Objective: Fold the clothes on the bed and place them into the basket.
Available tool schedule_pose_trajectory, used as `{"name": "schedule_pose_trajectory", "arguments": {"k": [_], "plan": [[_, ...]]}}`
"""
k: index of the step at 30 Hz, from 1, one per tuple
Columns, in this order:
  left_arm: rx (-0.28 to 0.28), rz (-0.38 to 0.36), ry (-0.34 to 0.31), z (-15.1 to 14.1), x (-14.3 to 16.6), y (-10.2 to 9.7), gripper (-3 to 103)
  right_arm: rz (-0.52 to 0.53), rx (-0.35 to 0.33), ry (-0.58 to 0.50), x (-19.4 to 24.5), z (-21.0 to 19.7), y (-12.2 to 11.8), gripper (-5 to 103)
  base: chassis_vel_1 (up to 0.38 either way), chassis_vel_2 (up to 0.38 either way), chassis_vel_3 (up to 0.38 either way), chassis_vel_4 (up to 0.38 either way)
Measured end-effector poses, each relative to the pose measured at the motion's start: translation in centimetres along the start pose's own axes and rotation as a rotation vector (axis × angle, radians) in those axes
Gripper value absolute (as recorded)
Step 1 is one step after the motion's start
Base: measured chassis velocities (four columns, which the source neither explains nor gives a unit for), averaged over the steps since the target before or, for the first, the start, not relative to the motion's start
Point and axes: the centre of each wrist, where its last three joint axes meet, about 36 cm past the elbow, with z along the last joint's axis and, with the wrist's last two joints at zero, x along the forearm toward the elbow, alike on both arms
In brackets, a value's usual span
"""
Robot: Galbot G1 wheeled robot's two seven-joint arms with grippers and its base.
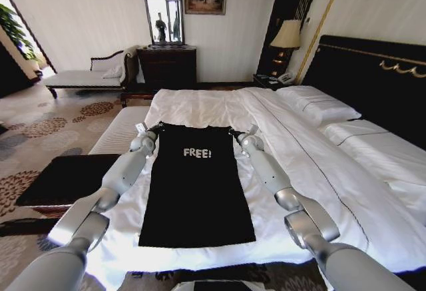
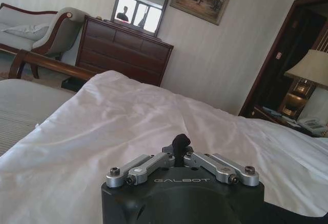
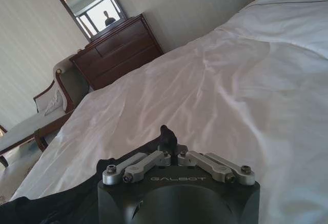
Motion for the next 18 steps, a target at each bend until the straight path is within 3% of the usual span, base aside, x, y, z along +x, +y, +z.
{"name": "schedule_pose_trajectory", "arguments": {"k": [11, 14, 18], "plan": [[0.019, 0.004, -0.006, 3.3, 2.8, -0.3, 2, -0.010, 0.059, 0.019, 1.6, 4.1, -1.3, 1, 0.000, 0.000, 0.000, 0.000], [0.052, -0.014, -0.010, 5.5, 5.0, -0.5, 2, -0.020, 0.061, 0.032, 3.8, 6.9, -2.1, 1, 0.000, 0.000, 0.000, 0.000], [0.053, -0.011, -0.019, 7.3, 7.5, -0.9, 2, -0.039, 0.082, 0.016, 6.5, 8.4, -2.8, 1, 0.000, 0.000, 0.000, 0.000]]}}
